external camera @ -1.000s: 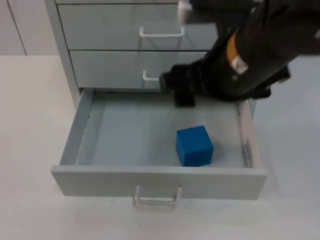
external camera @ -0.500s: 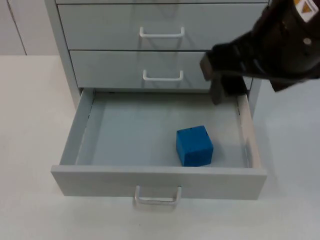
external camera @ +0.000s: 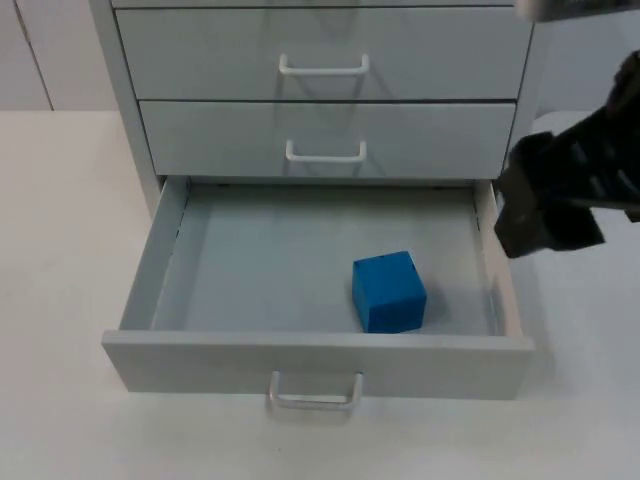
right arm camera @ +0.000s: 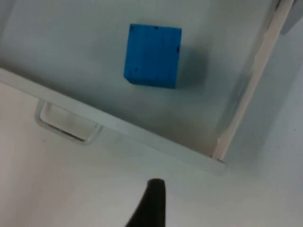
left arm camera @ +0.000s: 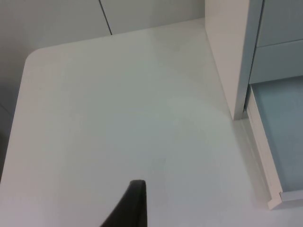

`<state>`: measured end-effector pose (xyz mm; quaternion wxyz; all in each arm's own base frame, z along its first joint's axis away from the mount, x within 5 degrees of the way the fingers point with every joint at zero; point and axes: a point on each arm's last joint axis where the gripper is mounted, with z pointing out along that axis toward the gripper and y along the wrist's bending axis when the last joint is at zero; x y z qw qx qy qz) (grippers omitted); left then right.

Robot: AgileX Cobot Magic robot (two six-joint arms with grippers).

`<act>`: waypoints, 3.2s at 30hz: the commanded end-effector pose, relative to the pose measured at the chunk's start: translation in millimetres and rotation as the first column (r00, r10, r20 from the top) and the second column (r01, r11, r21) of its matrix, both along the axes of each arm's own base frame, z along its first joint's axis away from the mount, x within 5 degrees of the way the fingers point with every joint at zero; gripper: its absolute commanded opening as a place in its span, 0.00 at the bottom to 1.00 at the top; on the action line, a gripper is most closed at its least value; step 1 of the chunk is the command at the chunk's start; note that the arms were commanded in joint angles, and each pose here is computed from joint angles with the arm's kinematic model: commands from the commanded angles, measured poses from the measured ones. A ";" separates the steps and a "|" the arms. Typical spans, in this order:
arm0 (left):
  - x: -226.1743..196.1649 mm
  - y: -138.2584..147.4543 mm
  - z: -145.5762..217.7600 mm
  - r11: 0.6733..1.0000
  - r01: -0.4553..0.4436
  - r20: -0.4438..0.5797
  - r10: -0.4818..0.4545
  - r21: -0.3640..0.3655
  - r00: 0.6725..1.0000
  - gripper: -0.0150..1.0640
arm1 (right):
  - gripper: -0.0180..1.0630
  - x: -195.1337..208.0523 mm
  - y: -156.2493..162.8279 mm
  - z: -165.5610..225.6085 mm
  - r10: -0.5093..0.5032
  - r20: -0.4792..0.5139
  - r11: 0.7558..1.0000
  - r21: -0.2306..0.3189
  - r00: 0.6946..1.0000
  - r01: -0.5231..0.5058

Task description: Open the drawer with the left hand, place the block into the drawer with the right hand, then close the drawer with the left hand.

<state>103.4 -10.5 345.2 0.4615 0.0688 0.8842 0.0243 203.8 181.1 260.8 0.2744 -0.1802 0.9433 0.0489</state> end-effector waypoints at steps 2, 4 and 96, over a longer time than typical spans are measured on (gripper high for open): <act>-1.1 0.0 0.7 1.000 0.000 0.009 0.000 -0.010 1.000 0.99 | 0.73 0.0 -13.9 6.0 -0.017 0.024 1.000 -0.004 1.000 0.017; -1.1 0.0 0.7 1.000 0.000 0.009 0.000 -0.010 1.000 0.99 | 0.73 1.9 -19.5 8.5 -0.031 0.028 1.000 -0.004 0.999 0.031; 73.0 -247.8 -143.4 0.210 0.917 -0.547 -0.749 0.339 0.374 0.01 | 0.73 39.0 -163.9 23.0 -0.355 -0.028 0.934 0.023 0.934 0.356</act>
